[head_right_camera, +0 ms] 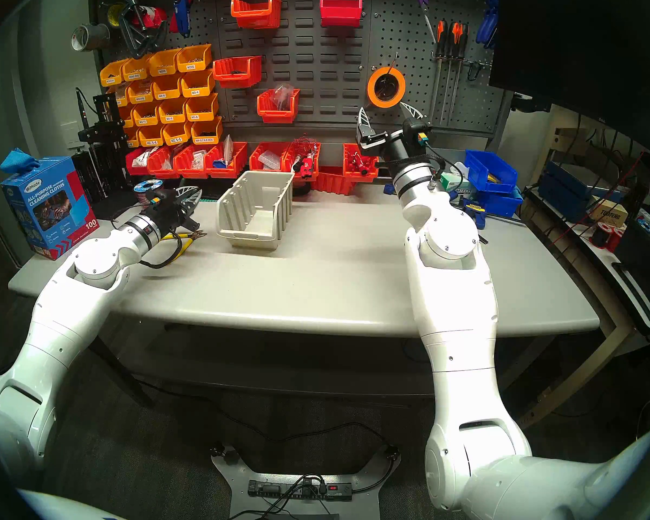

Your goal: Take out tools from the storage box

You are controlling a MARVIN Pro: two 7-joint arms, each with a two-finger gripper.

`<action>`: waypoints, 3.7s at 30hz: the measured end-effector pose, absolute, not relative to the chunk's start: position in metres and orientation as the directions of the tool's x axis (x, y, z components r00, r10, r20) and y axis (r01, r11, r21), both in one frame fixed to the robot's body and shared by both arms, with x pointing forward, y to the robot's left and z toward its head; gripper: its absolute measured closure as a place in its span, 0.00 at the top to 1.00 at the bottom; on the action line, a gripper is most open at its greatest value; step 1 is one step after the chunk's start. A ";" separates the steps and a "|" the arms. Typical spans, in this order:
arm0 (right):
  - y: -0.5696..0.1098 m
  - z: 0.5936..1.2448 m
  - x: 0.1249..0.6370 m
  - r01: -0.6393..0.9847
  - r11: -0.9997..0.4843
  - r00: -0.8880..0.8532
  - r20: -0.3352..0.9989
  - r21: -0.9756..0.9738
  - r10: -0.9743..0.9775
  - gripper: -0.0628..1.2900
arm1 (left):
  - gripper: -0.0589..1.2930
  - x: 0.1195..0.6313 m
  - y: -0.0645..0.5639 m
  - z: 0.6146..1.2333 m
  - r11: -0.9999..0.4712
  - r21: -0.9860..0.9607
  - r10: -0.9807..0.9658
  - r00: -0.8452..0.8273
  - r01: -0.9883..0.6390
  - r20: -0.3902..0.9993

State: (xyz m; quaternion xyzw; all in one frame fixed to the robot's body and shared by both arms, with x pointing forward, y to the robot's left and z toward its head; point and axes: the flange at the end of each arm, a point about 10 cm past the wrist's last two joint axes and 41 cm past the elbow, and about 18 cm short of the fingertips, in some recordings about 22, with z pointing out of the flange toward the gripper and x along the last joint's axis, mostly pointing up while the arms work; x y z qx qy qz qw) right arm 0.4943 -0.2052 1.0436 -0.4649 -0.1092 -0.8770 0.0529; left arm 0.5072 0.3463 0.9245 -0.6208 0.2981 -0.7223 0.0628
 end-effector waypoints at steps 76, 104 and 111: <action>-0.020 1.022 0.457 0.428 -0.894 -0.383 0.922 0.131 -0.048 0.97 | 0.96 0.497 0.385 1.040 -0.953 -0.283 -0.297 -0.506 0.106 0.809; 0.005 0.975 0.437 0.278 -0.943 -0.198 0.971 0.184 0.131 0.97 | 0.96 0.497 0.386 1.040 -0.955 -0.282 -0.289 -0.510 0.094 0.810; 0.006 0.964 0.442 0.242 -0.947 -0.182 0.969 0.211 0.169 0.97 | 0.96 0.497 0.386 1.040 -0.955 -0.282 -0.289 -0.510 0.094 0.810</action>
